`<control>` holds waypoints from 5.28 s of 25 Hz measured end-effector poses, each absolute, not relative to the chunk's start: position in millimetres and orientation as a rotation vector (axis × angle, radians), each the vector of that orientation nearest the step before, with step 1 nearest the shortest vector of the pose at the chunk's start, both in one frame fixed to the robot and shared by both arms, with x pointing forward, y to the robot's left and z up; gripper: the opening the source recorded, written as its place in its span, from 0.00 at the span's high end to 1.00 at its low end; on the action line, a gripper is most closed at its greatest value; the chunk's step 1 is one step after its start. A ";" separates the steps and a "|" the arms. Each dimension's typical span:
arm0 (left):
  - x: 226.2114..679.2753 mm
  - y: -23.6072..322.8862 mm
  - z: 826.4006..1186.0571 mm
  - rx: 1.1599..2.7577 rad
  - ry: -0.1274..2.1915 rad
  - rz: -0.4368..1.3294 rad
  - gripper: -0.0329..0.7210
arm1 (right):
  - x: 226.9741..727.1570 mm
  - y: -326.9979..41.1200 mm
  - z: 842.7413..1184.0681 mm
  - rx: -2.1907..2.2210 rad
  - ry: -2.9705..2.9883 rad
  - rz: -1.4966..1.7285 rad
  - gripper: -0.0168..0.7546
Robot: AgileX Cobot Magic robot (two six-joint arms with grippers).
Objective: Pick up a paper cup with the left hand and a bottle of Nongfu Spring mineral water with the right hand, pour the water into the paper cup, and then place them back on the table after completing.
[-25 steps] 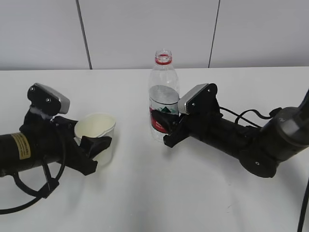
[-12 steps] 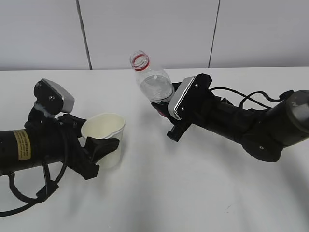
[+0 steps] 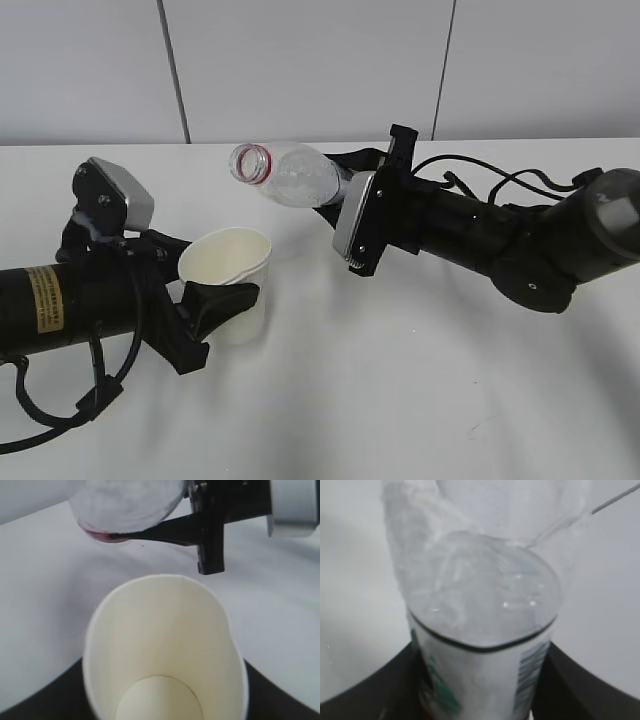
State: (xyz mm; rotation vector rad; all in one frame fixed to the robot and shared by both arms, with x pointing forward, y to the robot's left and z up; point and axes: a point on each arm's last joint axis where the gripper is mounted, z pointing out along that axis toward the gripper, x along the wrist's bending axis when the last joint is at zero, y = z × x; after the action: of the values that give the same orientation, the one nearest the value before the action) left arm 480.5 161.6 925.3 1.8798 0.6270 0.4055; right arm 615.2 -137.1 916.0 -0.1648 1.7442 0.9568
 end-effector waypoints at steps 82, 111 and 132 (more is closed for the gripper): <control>477.6 160.9 922.5 1.928 0.583 0.393 0.40 | 622.0 -138.6 930.5 -0.607 1.429 0.456 0.47; 477.6 161.1 922.2 1.933 0.585 0.393 0.42 | 622.0 -138.5 931.2 -0.623 1.413 0.438 0.48; 483.4 166.2 928.2 1.851 0.613 0.425 0.43 | 603.5 -147.5 910.1 0.004 1.689 1.013 0.48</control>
State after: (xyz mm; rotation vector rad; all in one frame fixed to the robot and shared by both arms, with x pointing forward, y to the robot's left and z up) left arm 483.4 166.2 928.2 1.8506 0.6134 0.4253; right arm 603.5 -147.5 910.1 0.0035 1.6893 1.0126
